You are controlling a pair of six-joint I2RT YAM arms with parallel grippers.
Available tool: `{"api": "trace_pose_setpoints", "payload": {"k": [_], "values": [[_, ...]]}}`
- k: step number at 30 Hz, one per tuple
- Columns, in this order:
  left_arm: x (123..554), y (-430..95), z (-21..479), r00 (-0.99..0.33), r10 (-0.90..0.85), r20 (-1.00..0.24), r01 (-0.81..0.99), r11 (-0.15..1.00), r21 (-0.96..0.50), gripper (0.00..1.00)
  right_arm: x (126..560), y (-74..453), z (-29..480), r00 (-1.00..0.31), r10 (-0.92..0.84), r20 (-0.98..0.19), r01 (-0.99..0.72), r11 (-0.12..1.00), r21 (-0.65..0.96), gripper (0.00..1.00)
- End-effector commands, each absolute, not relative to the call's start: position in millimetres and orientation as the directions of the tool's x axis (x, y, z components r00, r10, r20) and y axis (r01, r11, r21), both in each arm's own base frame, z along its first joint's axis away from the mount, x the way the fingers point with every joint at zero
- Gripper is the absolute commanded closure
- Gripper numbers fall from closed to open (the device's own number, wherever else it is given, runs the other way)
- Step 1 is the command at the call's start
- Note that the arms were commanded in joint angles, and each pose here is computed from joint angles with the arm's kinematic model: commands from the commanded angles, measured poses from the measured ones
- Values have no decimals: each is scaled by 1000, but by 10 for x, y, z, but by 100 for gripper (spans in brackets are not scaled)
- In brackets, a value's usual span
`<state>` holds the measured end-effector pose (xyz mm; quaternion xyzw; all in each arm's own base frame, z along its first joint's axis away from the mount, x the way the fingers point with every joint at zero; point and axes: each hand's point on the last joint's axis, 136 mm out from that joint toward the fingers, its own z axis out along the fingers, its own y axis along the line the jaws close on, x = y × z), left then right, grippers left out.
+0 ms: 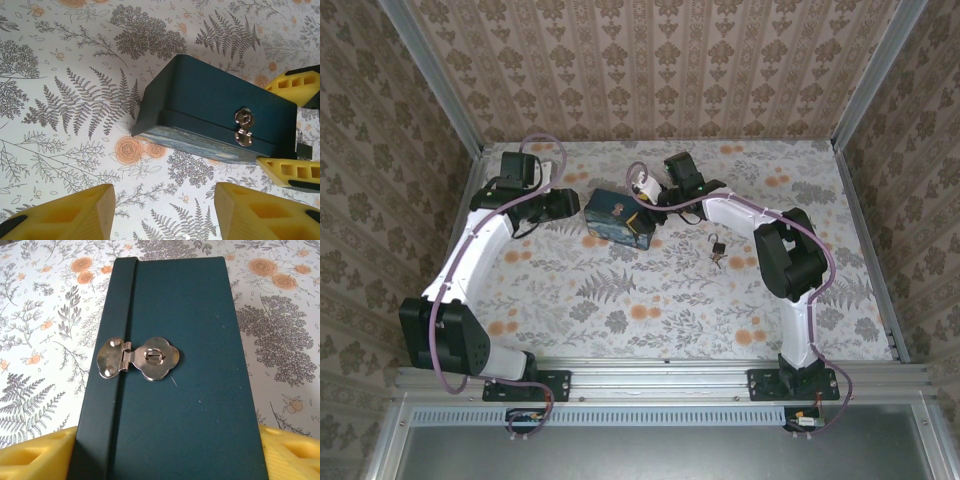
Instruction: Unlock a padlock with a key
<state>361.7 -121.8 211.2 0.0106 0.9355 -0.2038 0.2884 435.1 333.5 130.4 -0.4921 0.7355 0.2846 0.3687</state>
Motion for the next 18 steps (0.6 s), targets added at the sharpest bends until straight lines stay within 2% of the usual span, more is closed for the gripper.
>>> {"api": "trace_pose_setpoints", "payload": {"k": [1,3,7,10,12,14,18], "values": [[3600,-1172,2237,-816,-95,-570,146,920,-362,44,4293,3357,1321,-298,-475,-828,-919,377,114,31],[3599,-1180,2235,-816,-98,-570,147,918,-369,45,4283,3348,1348,-332,-449,-830,-904,402,145,42],[3590,-1184,2266,-812,-102,-575,150,915,-375,45,4301,3310,1420,-423,-360,-832,-849,478,225,42],[3577,-1188,2279,-811,-103,-576,153,913,-378,45,4348,3234,1547,-564,-181,-806,-741,542,397,42],[3570,-1183,2296,-809,-104,-578,153,913,-379,45,4405,3126,1624,-672,-3,-740,-613,563,555,42],[3568,-1184,2309,-808,-108,-580,153,911,-383,44,4434,3018,1627,-759,167,-630,-465,539,703,45],[3600,-1216,2367,-800,-117,-589,161,903,-398,44,4358,2886,1531,-824,406,-394,-224,406,886,44]]}}
